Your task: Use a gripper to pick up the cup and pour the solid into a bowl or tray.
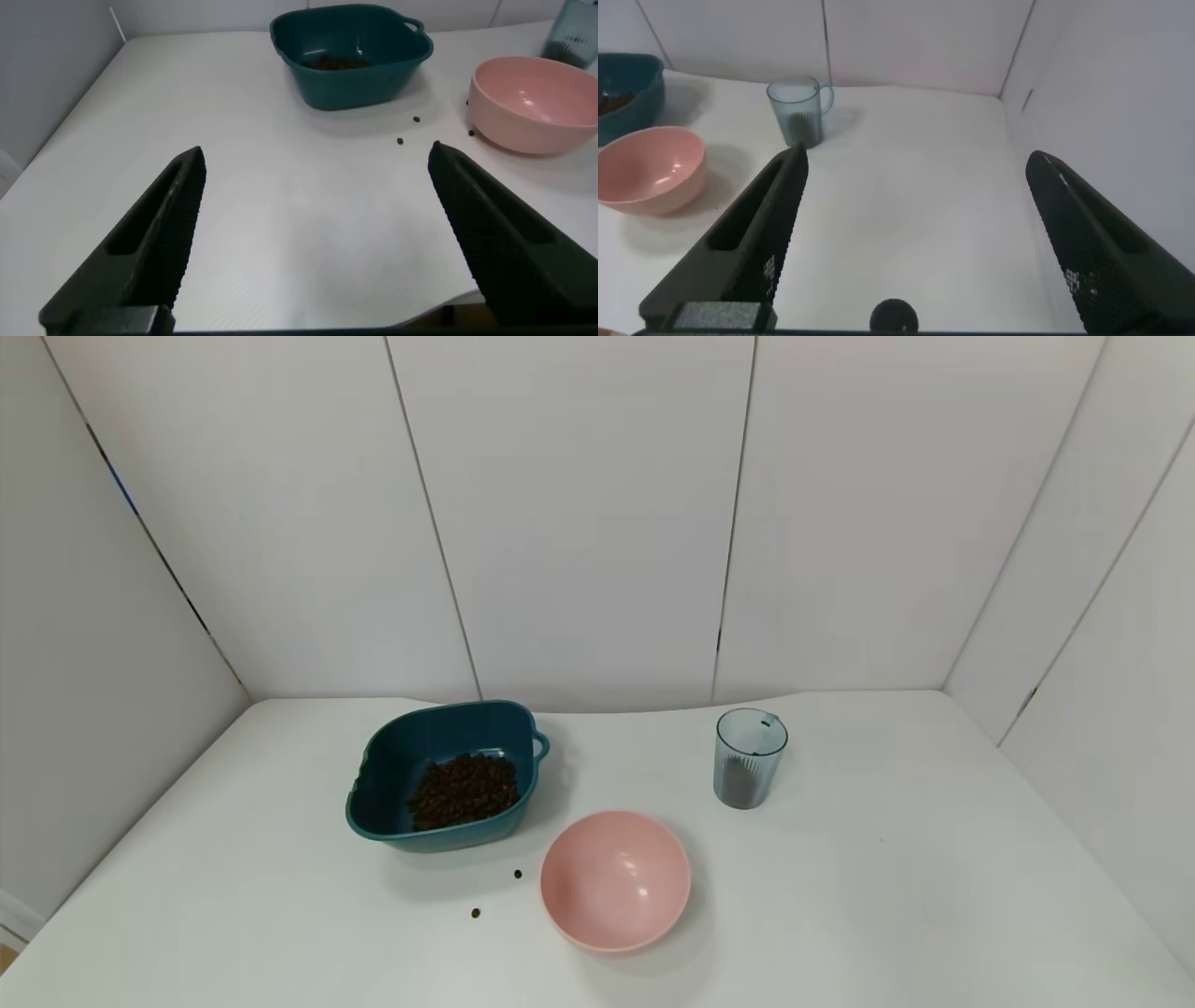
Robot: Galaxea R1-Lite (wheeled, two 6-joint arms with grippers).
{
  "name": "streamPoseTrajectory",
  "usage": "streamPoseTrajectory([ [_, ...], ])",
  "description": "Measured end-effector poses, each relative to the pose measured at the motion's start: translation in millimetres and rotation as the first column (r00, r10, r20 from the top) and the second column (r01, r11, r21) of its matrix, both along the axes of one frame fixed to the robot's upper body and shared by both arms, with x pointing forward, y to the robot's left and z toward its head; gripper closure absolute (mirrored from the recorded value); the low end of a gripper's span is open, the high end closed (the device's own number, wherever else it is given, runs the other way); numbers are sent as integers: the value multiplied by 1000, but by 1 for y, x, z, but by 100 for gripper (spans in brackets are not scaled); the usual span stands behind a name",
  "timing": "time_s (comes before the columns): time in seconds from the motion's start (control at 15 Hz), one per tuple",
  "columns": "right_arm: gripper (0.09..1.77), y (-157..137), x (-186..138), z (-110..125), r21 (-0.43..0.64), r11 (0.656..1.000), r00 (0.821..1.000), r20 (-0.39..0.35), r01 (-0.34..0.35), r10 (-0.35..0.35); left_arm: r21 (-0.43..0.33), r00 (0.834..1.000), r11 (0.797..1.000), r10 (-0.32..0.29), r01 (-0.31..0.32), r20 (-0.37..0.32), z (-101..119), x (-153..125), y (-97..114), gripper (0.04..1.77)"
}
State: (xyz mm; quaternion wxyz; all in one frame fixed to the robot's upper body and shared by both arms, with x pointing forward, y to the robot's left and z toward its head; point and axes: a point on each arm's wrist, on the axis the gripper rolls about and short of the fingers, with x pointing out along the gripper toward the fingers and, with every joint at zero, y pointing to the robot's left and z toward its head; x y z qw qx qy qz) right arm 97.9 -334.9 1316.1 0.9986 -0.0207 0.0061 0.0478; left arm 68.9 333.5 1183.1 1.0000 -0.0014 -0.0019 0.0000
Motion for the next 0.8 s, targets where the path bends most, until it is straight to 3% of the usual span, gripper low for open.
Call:
streamPoseTrajectory([
  [0.27, 16, 0, -25, -32, -19, 1000, 998, 68, 11, -10, 0, 1000, 1000, 1, -1, 0, 0, 0, 0, 9],
  [0.8, 16, 1, -37, -98, -22, 1000, 997, 82, -12, 14, 0, 1000, 1000, 0, 0, 0, 0, 0, 0, 9],
])
